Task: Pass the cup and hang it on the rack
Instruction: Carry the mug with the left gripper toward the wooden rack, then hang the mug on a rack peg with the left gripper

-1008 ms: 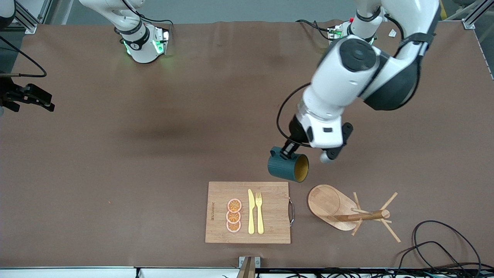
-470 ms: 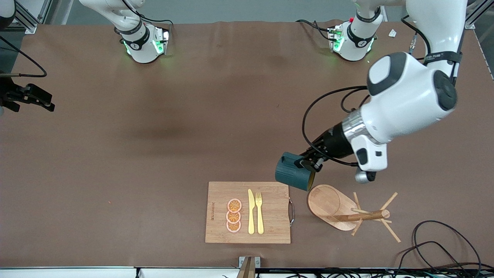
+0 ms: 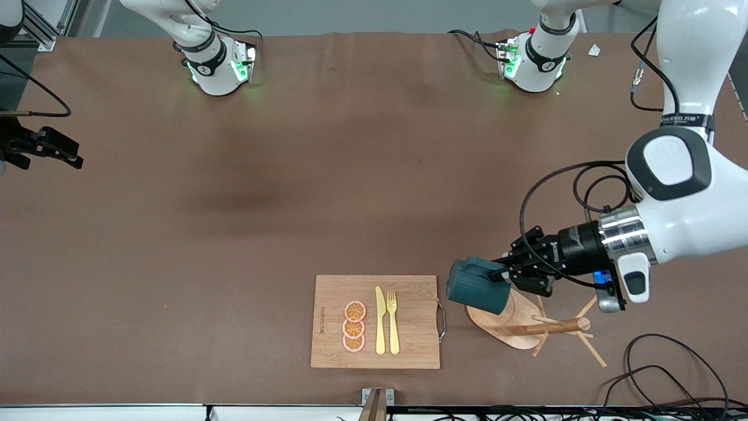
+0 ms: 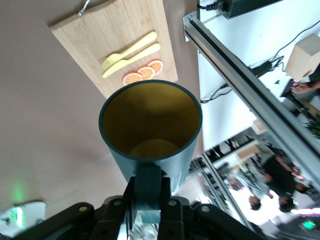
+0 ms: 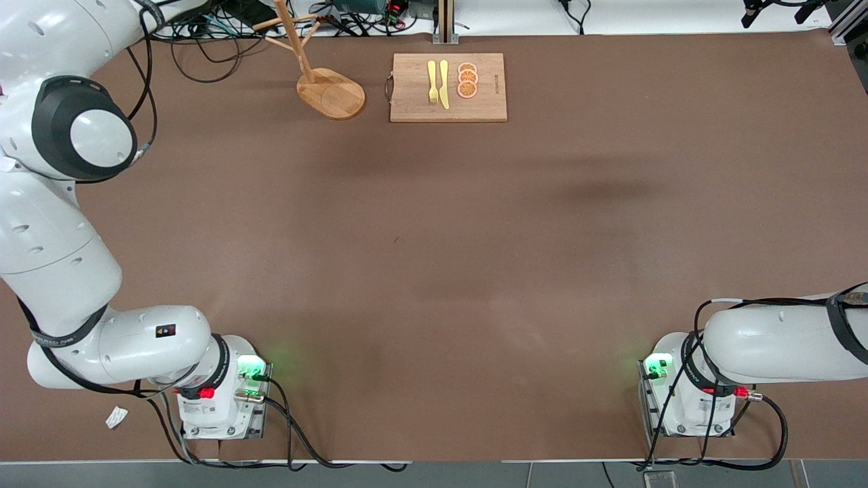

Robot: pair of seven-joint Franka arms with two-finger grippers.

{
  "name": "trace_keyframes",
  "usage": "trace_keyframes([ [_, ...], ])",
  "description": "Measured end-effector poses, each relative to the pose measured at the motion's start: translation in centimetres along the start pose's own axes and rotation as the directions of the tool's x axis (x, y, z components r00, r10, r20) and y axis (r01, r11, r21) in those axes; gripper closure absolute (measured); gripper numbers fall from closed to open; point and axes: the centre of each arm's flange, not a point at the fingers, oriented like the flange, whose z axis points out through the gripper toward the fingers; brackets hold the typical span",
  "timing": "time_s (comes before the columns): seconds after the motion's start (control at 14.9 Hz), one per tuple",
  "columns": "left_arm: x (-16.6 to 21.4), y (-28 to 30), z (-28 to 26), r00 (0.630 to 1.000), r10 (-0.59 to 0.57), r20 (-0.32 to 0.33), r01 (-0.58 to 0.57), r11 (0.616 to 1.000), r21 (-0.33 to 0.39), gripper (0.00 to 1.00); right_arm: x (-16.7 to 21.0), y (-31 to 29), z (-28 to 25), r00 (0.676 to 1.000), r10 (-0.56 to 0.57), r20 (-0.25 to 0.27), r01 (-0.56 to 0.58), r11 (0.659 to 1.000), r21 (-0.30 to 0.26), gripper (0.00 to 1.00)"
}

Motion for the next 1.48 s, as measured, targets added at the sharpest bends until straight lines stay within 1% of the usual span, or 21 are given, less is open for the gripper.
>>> trace_keyframes([
  [0.13, 2.0, -0.3, 0.3, 0.996, -0.058, 0.067, 0.06, 0.998, -0.032, 0.79, 0.0, 0.0, 0.0, 1.0, 0.0, 0.004, 0.0, 1.0, 0.0, 0.0],
  [0.2, 2.7, -0.4, 0.6, 0.993, -0.078, 0.086, 0.081, 0.996, -0.037, 0.79, -0.1, 0.0, 0.1, 1.0, 0.0, 0.006, 0.0, 1.0, 0.001, 0.0],
  [0.34, 4.0, -0.7, 0.9, 0.99, -0.105, 0.096, 0.109, 0.993, -0.044, 0.79, -0.1, 0.0, 0.1, 1.0, 0.0, 0.008, 0.0, 1.0, 0.001, 0.0],
  [0.54, 6.4, -1.2, 0.3, 0.986, -0.136, 0.093, 0.142, 0.988, -0.055, 0.79, -0.1, 0.0, 0.1, 1.0, -0.001, 0.008, 0.001, 1.0, 0.001, 0.0],
  [0.67, 7.8, -1.4, -0.2, 0.985, -0.153, 0.079, 0.158, 0.985, -0.068, 0.79, -0.1, 0.0, 0.1, 1.0, -0.001, 0.009, 0.001, 1.0, 0.001, 0.0],
  [1.08, 10.0, -1.8, -1.2, 0.982, -0.179, 0.062, 0.184, 0.979, -0.085, 0.79, -0.1, 0.0, 0.1, 1.0, -0.001, 0.01, 0.001, 1.0, 0.001, 0.0],
  [1.48, 12.8, -2.5, -3.3, 0.988, -0.153, 0.027, 0.155, 0.982, -0.109, 0.79, -0.1, -0.1, 0.1, 1.0, -0.001, 0.014, 0.001, 1.0, 0.001, 0.0],
])
